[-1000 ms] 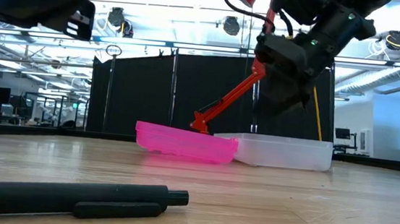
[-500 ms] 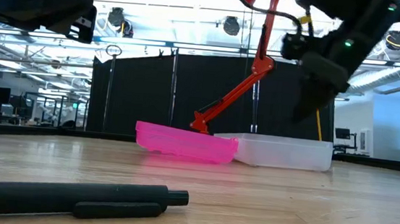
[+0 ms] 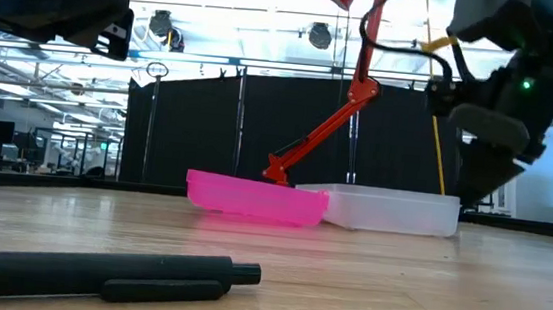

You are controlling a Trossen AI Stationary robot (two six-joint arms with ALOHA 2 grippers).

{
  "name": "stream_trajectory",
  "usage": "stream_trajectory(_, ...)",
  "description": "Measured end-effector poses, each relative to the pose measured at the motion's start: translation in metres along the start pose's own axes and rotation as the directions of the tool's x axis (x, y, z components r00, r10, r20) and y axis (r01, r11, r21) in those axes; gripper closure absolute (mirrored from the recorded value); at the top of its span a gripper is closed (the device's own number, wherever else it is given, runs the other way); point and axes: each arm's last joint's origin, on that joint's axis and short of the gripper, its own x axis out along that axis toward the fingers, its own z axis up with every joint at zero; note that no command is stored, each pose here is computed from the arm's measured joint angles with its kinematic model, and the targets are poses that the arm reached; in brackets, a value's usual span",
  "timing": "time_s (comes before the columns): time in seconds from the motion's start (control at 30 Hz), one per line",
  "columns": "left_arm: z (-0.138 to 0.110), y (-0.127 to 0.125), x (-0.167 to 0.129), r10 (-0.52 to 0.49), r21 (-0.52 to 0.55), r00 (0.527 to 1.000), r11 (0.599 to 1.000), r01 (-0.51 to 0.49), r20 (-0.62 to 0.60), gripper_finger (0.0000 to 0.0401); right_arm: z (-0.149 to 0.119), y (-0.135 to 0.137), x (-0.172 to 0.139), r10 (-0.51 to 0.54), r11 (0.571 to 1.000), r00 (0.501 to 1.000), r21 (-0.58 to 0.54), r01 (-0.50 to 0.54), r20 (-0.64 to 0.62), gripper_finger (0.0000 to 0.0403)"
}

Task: Pick & place school supplies into a supply box
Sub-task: Adjust the pink supply box, then put the black pen into the pink supply box

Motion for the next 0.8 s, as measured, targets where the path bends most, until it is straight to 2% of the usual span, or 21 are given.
stream_trajectory(0.13, 0.000, 0.000, 0.000, 0.000, -0.001, 1.000, 1.000, 0.000, 0.003, 0.0332, -0.008, -0.001, 0.010, 0.032, 0.999, 0.999, 0.016, -0.032, -0.013, 0.0403)
stream_trajectory(0.43, 0.000, 0.000, 0.000, 0.001, 0.005, 1.000, 1.000, -0.001, 0.003, 0.0332, -0.009, 0.012, 0.007, 0.173, 0.984, 0.985, 0.030, -0.174, 0.009, 0.0403)
stream_trajectory(0.67, 0.000, 0.000, 0.000, 0.001, -0.008, 1.000, 1.000, -0.001, 0.003, 0.0332, -0.011, 0.007, 0.005, 0.135, 0.991, 0.991, 0.014, -0.135, -0.011, 0.0403)
stream_trajectory(0.8, 0.000, 0.000, 0.000, 0.000, -0.026, 1.000, 1.000, 0.000, 0.003, 0.0332, -0.008, -0.003, -0.008, 0.104, 0.994, 0.994, -0.023, -0.104, -0.028, 0.0403)
